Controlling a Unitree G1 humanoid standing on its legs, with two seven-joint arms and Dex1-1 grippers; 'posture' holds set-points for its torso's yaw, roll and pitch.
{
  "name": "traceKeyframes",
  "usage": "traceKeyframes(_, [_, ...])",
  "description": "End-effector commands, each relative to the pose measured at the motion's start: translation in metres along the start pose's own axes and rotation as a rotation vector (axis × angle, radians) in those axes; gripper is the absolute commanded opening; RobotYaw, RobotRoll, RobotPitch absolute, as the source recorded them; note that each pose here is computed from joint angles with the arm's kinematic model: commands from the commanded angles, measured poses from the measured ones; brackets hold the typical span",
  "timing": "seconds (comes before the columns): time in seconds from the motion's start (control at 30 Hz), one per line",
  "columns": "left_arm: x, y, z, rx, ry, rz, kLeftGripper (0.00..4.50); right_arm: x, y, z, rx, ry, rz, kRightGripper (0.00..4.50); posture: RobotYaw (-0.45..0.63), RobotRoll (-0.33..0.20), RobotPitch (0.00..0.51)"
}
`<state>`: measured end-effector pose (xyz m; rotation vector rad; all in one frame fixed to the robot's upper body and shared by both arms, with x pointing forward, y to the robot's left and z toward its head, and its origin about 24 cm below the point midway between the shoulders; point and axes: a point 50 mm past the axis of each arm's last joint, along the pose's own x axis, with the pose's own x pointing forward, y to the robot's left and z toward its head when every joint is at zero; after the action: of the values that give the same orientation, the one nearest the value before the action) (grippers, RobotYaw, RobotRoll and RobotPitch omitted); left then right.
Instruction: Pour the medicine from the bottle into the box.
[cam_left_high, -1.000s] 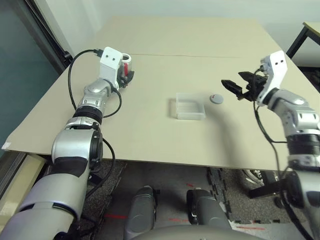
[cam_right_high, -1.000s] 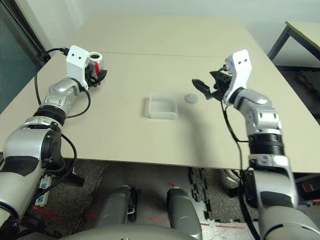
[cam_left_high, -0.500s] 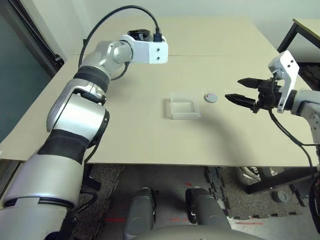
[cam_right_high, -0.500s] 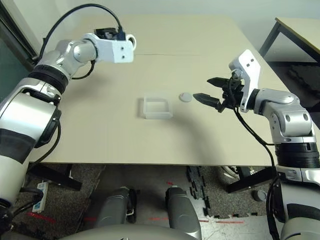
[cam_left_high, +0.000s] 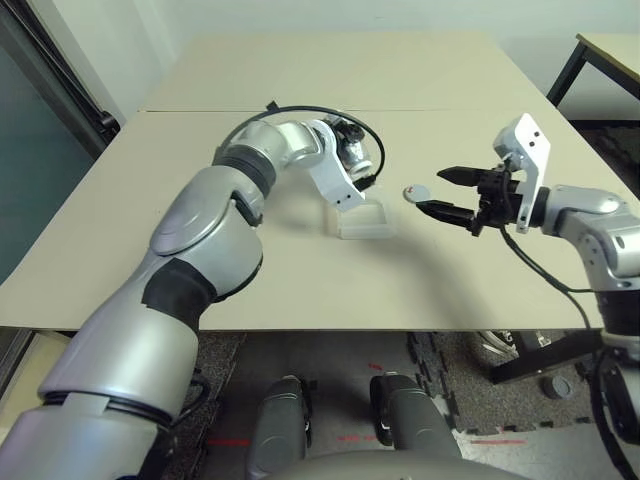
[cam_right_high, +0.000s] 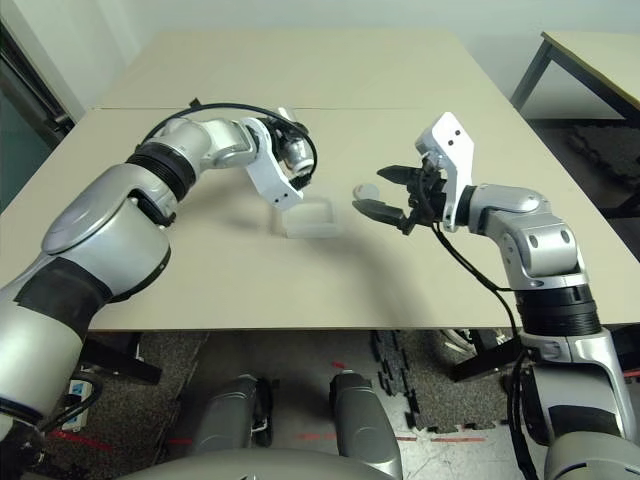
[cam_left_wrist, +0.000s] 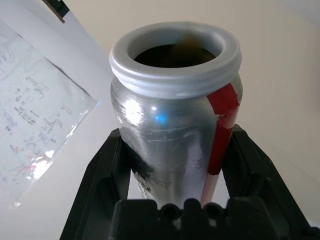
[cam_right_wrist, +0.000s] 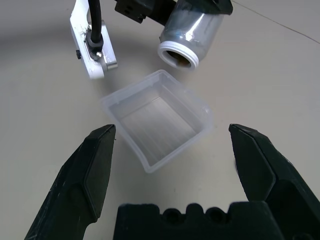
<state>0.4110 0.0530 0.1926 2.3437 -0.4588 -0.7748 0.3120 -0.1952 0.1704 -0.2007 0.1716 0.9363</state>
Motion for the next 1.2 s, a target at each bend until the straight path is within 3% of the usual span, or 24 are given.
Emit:
traceKeyframes(0.03, [-0.003,0.010,-0.009,0.021,0.038,0.010,2.81,0.004,0.000,0.003,-0.014,-0.004,0.003,4.50,-0.12,0.000,0.078])
traceKeyframes(0.17, [-0.003,0.010,-0.010,0.013,0.037,0.010,2.81,0.004,0.000,0.002,-0.014,-0.004,0.001,4.50,-0.13,0.000,0.076])
traceKeyframes(0.23, [-0.004,0.010,-0.010,-0.061,0.030,0.021,2.81,0.004,-0.001,0.002,-0.013,-0.004,0.000,4.50,-0.13,0.000,0.076])
traceKeyframes(0.33, [-0.006,0.009,-0.010,-0.301,0.000,0.047,2.81,0.003,-0.002,0.001,-0.010,-0.003,-0.004,4.50,-0.12,0.000,0.071])
traceKeyframes(0.53, [-0.012,-0.002,-0.023,-1.036,-0.044,0.169,2.81,0.002,-0.004,0.000,0.022,-0.019,-0.012,4.50,-0.10,0.000,0.068])
traceKeyframes(0.67, [-0.017,-0.025,-0.035,-1.536,-0.014,0.294,2.81,0.004,-0.006,0.001,0.055,-0.058,-0.031,4.50,-0.06,0.000,0.067])
traceKeyframes(0.8, [-0.024,-0.052,-0.042,-1.858,0.053,0.434,2.81,0.006,-0.008,0.002,0.074,-0.083,-0.022,4.50,-0.04,0.000,0.069])
traceKeyframes(1.07, [-0.031,-0.102,-0.036,-2.262,0.215,0.592,2.81,0.012,-0.013,0.004,0.074,-0.087,0.002,4.50,-0.01,0.000,0.072])
traceKeyframes(1.2, [-0.031,-0.128,-0.021,-2.397,0.306,0.602,2.81,0.020,-0.011,0.004,0.082,-0.098,0.016,4.50,0.00,0.000,0.074])
